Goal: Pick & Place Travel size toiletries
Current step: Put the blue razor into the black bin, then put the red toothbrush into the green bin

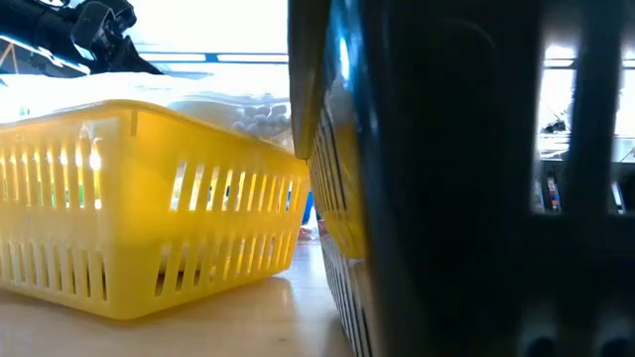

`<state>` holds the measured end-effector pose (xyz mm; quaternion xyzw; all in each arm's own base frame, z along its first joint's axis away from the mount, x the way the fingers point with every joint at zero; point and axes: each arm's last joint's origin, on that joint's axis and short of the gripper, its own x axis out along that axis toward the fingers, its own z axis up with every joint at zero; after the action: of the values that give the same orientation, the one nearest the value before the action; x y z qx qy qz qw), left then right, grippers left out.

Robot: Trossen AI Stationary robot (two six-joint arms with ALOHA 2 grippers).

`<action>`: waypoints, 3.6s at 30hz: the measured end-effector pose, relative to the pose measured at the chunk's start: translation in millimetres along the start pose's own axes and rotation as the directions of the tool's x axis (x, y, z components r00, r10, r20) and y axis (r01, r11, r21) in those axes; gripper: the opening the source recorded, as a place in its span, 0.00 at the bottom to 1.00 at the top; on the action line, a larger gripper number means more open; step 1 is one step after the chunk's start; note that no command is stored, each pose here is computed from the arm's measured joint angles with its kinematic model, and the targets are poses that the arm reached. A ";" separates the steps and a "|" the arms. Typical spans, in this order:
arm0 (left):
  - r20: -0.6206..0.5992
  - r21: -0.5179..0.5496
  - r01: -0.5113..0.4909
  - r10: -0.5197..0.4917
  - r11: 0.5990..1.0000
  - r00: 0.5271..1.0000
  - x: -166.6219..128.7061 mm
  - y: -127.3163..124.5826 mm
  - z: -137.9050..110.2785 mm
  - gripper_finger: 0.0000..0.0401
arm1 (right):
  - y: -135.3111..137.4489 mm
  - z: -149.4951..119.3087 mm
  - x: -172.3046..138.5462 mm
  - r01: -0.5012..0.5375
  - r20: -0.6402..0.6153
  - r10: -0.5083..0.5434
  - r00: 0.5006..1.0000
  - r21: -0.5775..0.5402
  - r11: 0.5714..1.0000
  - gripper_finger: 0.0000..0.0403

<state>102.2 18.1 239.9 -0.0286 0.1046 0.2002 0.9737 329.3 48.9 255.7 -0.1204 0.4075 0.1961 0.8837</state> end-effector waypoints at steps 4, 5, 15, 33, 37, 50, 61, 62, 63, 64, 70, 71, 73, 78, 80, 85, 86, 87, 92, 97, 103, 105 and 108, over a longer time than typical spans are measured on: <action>0.000 0.000 0.000 0.000 1.000 1.000 0.0 0.0 0.0 0.00 | 28.4 15.2 -25.4 -0.056 0.112 0.056 0.992 -0.009 0.998 0.07; 0.000 0.000 0.000 0.000 1.000 1.000 -0.1 0.0 0.0 0.00 | 34.8 18.8 -28.2 -0.058 0.136 0.058 0.989 -0.005 0.998 0.07; 0.001 -0.001 -0.001 0.001 1.000 1.000 0.0 0.0 0.1 0.00 | 102.3 26.7 -9.9 -0.193 0.109 0.183 0.977 0.093 0.977 0.07; 0.002 -0.011 -0.003 0.003 1.000 1.000 0.0 0.1 0.2 0.00 | 137.4 8.6 100.4 -0.376 0.008 0.384 0.923 0.220 0.900 0.07; 0.002 -0.012 -0.003 0.003 1.000 1.000 0.0 0.1 0.2 0.00 | 137.0 9.1 101.3 -0.361 0.014 0.367 0.930 0.221 0.906 0.08; 0.001 -0.027 0.000 0.000 1.000 1.000 0.0 0.0 0.1 0.00 | 134.1 12.3 96.9 -0.358 0.034 0.361 0.932 0.250 0.900 0.38; 0.000 -0.027 0.005 -0.005 1.000 1.000 0.0 -0.1 0.1 0.00 | 101.5 41.4 -8.3 -0.247 0.258 0.238 0.936 0.003 0.969 0.07; 0.000 -0.027 0.005 -0.005 1.000 1.000 0.0 -0.1 0.1 0.00 | 95.5 42.4 -25.3 -0.214 0.291 0.211 0.933 -0.023 0.977 0.04; 0.001 -0.027 0.005 -0.005 1.000 1.000 -0.1 -0.1 0.2 0.00 | 88.7 42.8 -40.5 -0.186 0.329 0.190 0.925 -0.043 0.982 0.02; 0.001 -0.027 0.005 -0.005 1.000 1.000 -0.1 -0.1 0.2 0.00 | 81.1 41.5 -55.2 -0.157 0.367 0.165 0.915 -0.053 0.986 0.02; 0.000 -0.027 0.006 -0.006 1.000 1.000 -0.1 -0.1 0.1 0.00 | 34.4 1.3 -109.3 -0.069 0.501 0.052 0.864 0.015 0.998 0.01; 0.000 -0.027 0.006 -0.006 1.000 1.000 -0.1 -0.2 0.1 0.00 | 28.1 -7.0 -115.1 -0.057 0.534 0.031 0.845 0.033 0.998 0.01; 0.000 -0.027 0.006 -0.006 1.000 1.000 -0.1 -0.2 0.1 0.00 | 16.9 -23.7 -123.9 -0.017 0.593 -0.040 0.804 0.090 0.996 0.01; -0.012 -0.023 0.005 -0.006 1.000 1.000 0.6 -0.3 -0.8 0.00 | 0.9 -73.8 -119.8 0.049 0.597 -0.170 0.784 0.213 0.976 0.01; -0.018 -0.021 0.004 -0.005 1.000 1.000 1.5 -0.5 -1.1 0.00 | -4.4 -88.6 -117.9 0.065 0.624 -0.202 0.755 0.236 0.970 0.01; -0.017 -0.025 0.004 -0.005 1.000 1.000 3.8 -1.3 -0.2 0.00 | -11.7 -115.1 -109.0 0.048 0.673 -0.216 0.707 0.259 0.965 0.01; -0.019 -0.030 0.004 -0.005 1.000 1.000 4.3 -1.5 -0.2 0.00 | -12.1 -118.1 -107.4 0.048 0.682 -0.216 0.699 0.256 0.965 0.01; -0.023 -0.038 0.003 -0.004 0.999 1.000 5.2 -1.7 -0.5 0.00 | -12.3 -120.1 -106.3 0.054 0.687 -0.221 0.692 0.256 0.965 0.01; -0.007 -0.112 0.004 -0.004 0.994 1.000 12.5 -4.5 5.2 0.00 | -11.0 -126.3 -100.5 0.056 0.690 -0.220 0.690 0.253 0.966 0.01; -0.185 -0.087 -0.003 -0.013 0.996 0.983 48.8 -17.6 14.1 0.00 | -6.7 -130.0 -94.2 0.052 0.681 -0.201 0.704 0.233 0.971 0.01; -0.438 0.009 0.022 -0.016 1.000 0.899 118.9 -43.6 42.7 0.00 | -0.2 -138.7 -81.9 0.088 0.644 -0.240 0.726 0.259 0.962 0.01; -0.530 0.048 0.030 0.001 0.998 0.848 144.0 -54.2 47.3 0.02 | 1.4 -141.3 -78.8 0.098 0.637 -0.252 0.728 0.267 0.959 0.01; -0.627 0.108 0.065 0.017 0.992 0.779 175.3 -72.3 51.3 0.07 | 3.2 -146.0 -74.7 0.091 0.630 -0.246 0.737 0.267 0.959 0.01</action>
<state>298.0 24.0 253.3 -0.0346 0.4338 0.1599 0.8860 185.4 -21.1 219.5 0.0173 0.0774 0.0985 0.9920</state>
